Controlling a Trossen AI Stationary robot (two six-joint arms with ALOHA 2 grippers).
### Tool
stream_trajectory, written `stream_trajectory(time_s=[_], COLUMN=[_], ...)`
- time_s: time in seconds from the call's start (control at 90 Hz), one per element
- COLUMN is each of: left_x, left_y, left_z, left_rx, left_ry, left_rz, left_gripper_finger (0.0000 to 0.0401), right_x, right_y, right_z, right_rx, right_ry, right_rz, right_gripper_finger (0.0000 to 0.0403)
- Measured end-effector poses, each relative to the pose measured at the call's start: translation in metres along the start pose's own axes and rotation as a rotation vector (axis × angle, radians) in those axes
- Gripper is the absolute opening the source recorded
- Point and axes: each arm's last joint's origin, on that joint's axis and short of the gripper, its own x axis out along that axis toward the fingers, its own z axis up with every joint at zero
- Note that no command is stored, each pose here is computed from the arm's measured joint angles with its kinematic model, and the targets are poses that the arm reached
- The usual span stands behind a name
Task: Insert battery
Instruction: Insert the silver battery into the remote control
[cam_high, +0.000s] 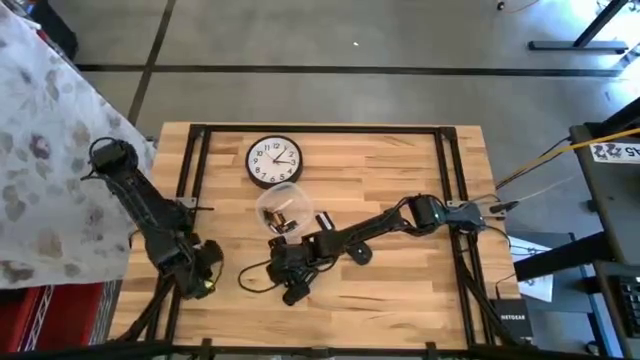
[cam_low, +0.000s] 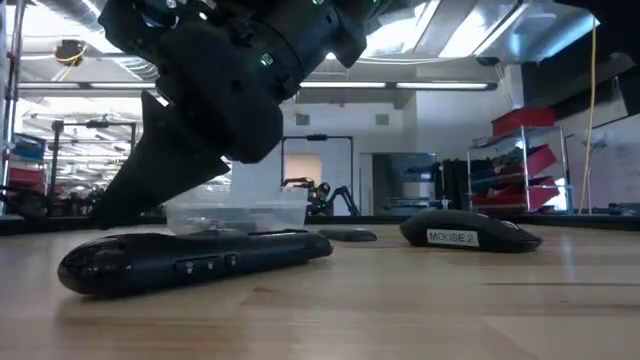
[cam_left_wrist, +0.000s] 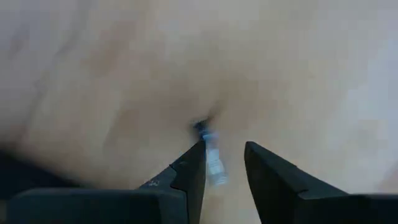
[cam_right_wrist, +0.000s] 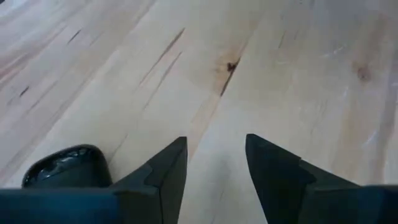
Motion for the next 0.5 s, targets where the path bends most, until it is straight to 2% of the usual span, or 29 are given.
stream_trajectory(time_s=[0.167, 0.5], left_x=[0.014, 0.024], left_y=[0.01, 0.015], left_z=[-0.008, -0.008], left_rx=[-0.07, -0.059], left_ry=[0.02, -0.014], left_rz=[0.012, -0.011], left_gripper_finger=[0.0096, 0.0095], right_x=[0.0, 0.0], right_y=[0.0, 0.0], right_z=[0.0, 0.0], right_rx=[0.0, 0.01], right_ry=[0.0, 0.0], right_rz=[0.0, -0.001], right_gripper_finger=[0.0149, 0.0149])
